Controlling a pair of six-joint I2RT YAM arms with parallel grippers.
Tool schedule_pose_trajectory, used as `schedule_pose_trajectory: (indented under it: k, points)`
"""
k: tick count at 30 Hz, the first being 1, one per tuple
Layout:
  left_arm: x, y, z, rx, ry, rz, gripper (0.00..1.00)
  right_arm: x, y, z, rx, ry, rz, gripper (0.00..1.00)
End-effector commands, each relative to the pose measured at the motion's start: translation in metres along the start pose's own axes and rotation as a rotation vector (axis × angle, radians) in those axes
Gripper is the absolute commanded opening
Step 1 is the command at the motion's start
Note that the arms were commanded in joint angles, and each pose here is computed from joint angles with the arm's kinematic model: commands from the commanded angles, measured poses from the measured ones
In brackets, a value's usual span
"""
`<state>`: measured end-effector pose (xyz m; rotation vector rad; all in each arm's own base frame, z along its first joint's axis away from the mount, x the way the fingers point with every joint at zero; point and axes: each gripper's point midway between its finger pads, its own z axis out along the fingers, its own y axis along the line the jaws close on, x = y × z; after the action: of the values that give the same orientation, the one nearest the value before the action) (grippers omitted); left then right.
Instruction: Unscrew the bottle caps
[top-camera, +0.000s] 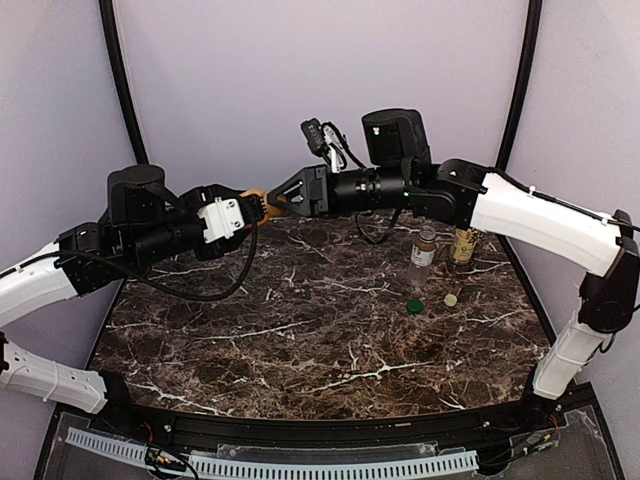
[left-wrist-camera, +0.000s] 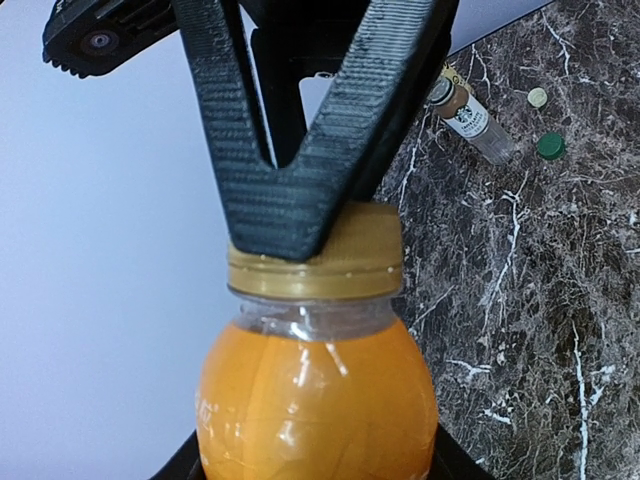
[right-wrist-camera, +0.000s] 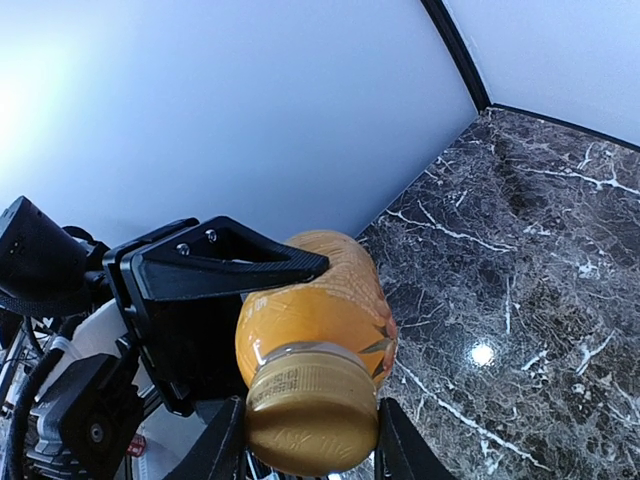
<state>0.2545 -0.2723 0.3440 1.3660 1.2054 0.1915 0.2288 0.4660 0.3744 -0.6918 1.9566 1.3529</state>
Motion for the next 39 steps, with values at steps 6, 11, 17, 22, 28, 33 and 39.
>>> schedule_pose_trajectory:
  k: [6, 11, 17, 22, 28, 33, 39]
  points:
    - [-0.03, -0.063, -0.032, 0.394, -0.159, -0.16, 0.27, 0.068, 0.07, -0.021, -0.377, 0.146, -0.719, 0.0]
    - [-0.044, -0.098, -0.058, 0.639, -0.222, -0.261, 0.25, 0.088, 0.066, -0.021, -0.36, 0.182, -1.051, 0.0]
    - [-0.056, -0.107, -0.064, 0.734, -0.251, -0.38, 0.25, 0.092, 0.059, -0.011, -0.283, 0.219, -1.278, 0.0]
    - [-0.063, -0.101, -0.063, 0.727, -0.266, -0.414, 0.24, 0.09, 0.053, -0.006, -0.184, 0.215, -1.458, 0.0]
    - [-0.064, -0.1, -0.064, 0.727, -0.27, -0.42, 0.24, 0.09, 0.053, -0.001, -0.133, 0.209, -1.543, 0.0]
    - [-0.064, -0.099, -0.065, 0.722, -0.275, -0.414, 0.24, 0.085, 0.055, -0.002, -0.097, 0.151, -1.536, 0.51]
    - [-0.055, -0.097, -0.062, 0.674, -0.247, -0.384, 0.22, 0.069, 0.065, -0.019, -0.063, 0.027, -1.47, 0.91]
